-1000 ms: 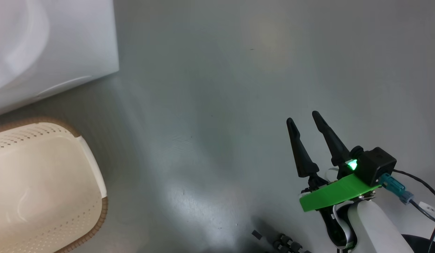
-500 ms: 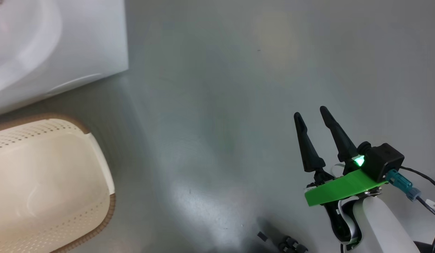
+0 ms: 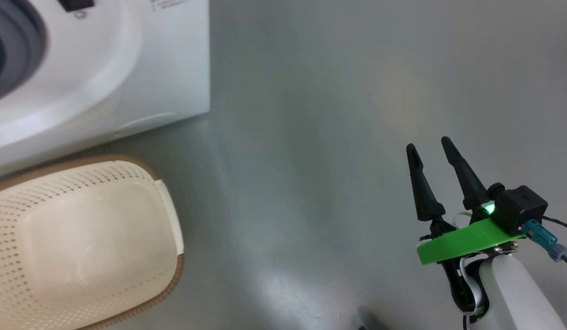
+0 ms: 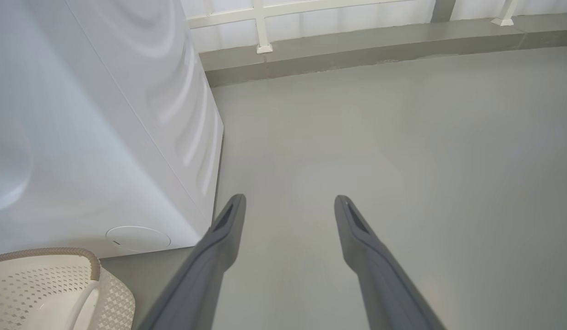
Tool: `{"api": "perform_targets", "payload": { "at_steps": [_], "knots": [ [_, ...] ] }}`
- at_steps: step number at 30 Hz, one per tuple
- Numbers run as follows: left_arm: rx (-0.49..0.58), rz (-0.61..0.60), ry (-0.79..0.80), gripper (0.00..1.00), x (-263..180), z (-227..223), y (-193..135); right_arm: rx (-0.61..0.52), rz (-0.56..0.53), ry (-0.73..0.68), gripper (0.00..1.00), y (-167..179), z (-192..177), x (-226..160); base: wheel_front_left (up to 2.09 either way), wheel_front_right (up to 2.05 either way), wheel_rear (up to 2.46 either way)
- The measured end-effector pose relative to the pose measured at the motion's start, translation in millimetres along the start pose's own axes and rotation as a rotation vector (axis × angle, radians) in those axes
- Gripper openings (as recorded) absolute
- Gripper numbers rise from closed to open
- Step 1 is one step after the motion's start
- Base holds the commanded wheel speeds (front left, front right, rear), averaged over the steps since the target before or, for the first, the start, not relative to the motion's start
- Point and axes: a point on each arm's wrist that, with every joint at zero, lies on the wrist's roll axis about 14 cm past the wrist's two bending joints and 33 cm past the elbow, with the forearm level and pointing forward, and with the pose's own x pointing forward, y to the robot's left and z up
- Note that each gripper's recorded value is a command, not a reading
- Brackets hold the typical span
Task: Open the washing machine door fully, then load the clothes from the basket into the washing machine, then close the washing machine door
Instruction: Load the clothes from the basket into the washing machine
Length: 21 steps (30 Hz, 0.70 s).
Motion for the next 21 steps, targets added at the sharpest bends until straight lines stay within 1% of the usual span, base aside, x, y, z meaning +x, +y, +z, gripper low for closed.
{"api": "perform_targets", "payload": {
  "at_steps": [6,11,12,13,21],
  "knots": [
    [-0.010,0.002,0.026,1.00,-45,-9,4,-0.004,0.017,-0.026,1.00,6,13,-12,0.00,0.00,0.00],
    [-0.018,-0.006,-0.043,1.00,-86,11,-1,0.002,0.019,-0.023,1.00,8,17,-32,0.00,0.00,0.00],
    [-0.016,-0.011,-0.053,1.00,-96,13,-2,0.004,0.017,-0.025,1.00,8,19,-37,0.00,0.00,0.00],
    [-0.003,-0.011,-0.075,1.00,-117,18,-3,0.006,0.016,-0.030,1.00,8,22,-45,0.00,0.00,0.00],
    [0.012,-0.030,-0.120,1.00,-205,24,-10,0.004,0.040,-0.049,1.00,19,32,-79,0.00,0.00,0.00]
  ]
}}
